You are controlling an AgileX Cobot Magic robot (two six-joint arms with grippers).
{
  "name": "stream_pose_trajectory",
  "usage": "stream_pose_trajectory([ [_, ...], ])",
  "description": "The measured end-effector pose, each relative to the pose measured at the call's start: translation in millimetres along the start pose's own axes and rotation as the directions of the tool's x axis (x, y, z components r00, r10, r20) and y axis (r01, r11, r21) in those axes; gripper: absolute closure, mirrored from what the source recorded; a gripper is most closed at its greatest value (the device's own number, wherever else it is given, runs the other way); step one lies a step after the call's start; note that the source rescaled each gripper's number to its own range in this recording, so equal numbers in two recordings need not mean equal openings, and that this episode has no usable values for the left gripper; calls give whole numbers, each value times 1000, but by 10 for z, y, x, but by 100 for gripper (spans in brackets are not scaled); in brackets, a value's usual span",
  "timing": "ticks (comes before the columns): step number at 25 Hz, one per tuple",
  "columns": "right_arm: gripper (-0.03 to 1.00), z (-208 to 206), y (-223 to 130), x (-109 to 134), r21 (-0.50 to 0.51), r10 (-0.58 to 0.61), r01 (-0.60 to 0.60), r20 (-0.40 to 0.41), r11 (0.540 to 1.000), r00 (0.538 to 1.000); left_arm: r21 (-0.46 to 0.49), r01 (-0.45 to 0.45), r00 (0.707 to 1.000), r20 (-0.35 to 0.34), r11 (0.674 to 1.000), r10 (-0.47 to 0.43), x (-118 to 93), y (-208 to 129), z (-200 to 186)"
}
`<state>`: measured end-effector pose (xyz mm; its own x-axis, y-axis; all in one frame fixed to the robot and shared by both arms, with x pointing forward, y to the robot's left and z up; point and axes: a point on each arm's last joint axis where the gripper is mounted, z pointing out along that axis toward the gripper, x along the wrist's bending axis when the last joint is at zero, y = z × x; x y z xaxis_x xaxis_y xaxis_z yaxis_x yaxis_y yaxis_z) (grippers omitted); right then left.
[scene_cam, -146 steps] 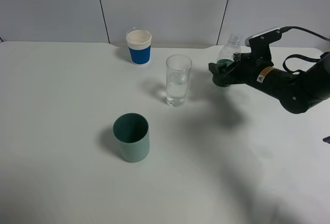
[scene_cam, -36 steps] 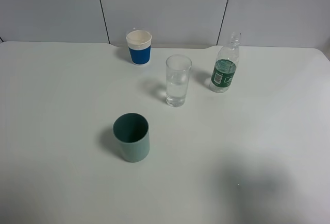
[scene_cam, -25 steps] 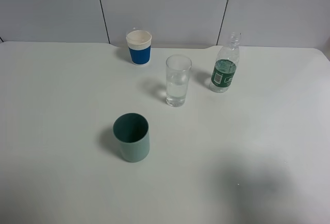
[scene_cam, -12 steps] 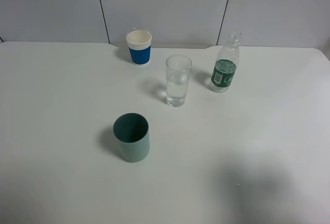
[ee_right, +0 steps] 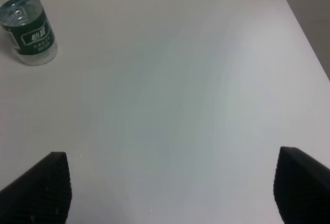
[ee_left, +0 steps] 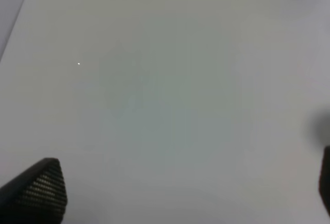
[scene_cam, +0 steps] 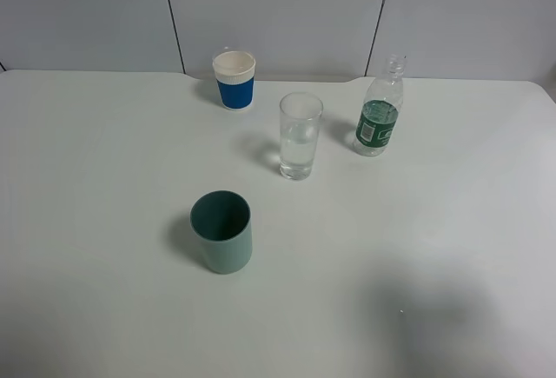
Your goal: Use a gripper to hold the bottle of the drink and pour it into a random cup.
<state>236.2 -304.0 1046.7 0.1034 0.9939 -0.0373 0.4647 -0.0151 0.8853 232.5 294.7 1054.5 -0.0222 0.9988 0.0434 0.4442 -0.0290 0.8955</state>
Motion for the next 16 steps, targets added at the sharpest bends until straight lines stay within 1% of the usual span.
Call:
stream_pose_trajectory([
  [16, 41, 0, 0, 0, 0, 0, 0, 0, 1000, 1000, 0, 0, 1000, 0, 1000, 0, 0, 0, 0],
])
